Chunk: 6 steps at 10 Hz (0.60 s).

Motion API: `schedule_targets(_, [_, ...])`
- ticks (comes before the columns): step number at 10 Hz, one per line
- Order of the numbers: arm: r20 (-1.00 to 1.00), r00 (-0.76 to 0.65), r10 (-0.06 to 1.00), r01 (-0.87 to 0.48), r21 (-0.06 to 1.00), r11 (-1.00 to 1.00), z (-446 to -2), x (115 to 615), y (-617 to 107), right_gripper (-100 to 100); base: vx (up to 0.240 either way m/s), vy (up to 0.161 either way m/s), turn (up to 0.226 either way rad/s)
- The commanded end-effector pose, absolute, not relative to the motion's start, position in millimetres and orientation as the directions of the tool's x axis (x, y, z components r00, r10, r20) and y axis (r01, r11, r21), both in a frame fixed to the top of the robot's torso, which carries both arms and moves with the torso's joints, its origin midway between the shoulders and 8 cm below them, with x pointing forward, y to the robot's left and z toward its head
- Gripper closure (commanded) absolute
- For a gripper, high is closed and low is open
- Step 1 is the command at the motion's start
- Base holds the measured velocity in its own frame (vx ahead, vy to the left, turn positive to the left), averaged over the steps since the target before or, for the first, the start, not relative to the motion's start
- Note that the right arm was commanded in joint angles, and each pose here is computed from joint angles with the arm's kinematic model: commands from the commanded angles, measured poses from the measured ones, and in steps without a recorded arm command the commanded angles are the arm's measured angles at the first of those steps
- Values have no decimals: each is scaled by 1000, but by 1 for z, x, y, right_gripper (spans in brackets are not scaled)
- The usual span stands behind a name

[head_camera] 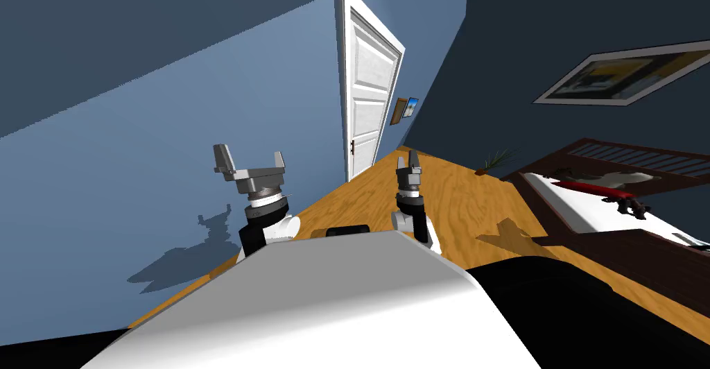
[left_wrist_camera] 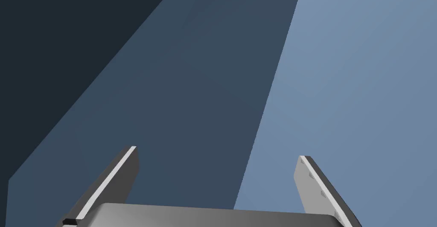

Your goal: Pull the door open

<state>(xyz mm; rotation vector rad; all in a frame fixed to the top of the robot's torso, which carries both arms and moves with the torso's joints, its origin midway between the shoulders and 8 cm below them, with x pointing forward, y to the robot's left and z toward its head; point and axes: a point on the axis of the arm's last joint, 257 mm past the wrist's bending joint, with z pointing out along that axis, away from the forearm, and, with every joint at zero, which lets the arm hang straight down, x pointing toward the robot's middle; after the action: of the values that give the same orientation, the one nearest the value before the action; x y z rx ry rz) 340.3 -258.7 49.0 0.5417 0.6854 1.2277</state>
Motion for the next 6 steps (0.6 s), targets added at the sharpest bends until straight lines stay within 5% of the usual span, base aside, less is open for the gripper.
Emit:
schedule_targets(1, [-148, 153, 977, -657, 723, 212, 39, 347, -260, -100, 52, -41, 182])
schedule_targets(6, [-44, 68, 997, -639, 765, 77, 9, 367, -265, -100, 98, -63, 154])
